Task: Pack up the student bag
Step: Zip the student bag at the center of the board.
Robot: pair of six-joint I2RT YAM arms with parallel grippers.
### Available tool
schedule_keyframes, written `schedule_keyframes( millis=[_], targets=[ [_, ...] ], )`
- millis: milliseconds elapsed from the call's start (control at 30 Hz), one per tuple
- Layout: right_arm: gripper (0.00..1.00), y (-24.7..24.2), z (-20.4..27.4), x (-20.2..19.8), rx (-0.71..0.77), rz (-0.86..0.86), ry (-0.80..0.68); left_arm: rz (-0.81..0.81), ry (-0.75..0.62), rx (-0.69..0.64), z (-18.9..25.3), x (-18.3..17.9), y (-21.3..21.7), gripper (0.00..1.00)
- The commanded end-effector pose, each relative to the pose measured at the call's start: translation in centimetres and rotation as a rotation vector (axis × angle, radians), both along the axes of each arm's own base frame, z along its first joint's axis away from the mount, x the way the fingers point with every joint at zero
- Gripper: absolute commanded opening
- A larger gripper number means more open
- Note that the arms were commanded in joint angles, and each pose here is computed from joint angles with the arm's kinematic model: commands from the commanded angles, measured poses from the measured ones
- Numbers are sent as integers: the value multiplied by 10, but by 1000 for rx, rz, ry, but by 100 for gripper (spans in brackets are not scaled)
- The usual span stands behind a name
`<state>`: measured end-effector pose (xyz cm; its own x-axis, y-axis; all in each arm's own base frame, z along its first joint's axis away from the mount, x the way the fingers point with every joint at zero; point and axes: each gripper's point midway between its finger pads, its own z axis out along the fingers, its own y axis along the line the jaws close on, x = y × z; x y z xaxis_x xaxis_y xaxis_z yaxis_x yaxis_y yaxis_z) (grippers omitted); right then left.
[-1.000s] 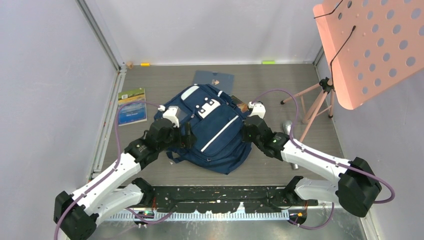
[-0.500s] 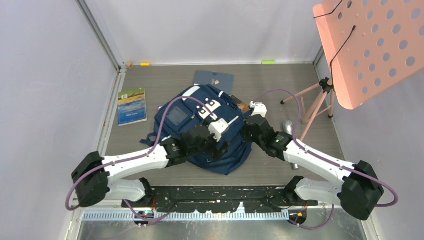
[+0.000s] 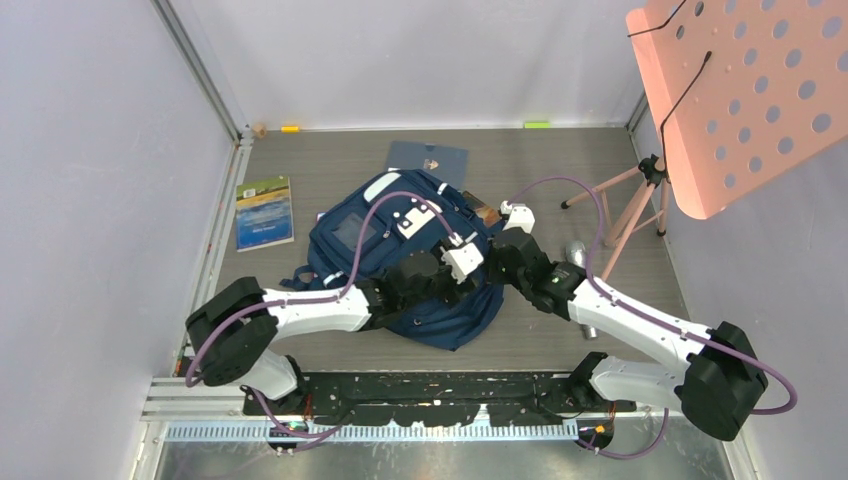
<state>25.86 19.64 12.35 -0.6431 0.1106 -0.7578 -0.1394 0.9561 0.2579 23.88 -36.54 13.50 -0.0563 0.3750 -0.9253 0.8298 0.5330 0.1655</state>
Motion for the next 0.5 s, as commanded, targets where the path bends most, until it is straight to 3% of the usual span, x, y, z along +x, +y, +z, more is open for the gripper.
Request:
schedule_keyframes(
  millis=[0,100,167,467],
  targets=[
    [0,7,29,6,61,-4,-45,58,-87,-6,10,19,-3,53],
    [0,5,30,5,51,-9,-39,91,-79,24,7,20,6,13],
    [0,2,32,6,37,-16,-37,93,-68,20,10,15,13,0],
    [0,-33,19,14,-150,-52,8,97,21,46,13,-20,63,0]
  ],
)
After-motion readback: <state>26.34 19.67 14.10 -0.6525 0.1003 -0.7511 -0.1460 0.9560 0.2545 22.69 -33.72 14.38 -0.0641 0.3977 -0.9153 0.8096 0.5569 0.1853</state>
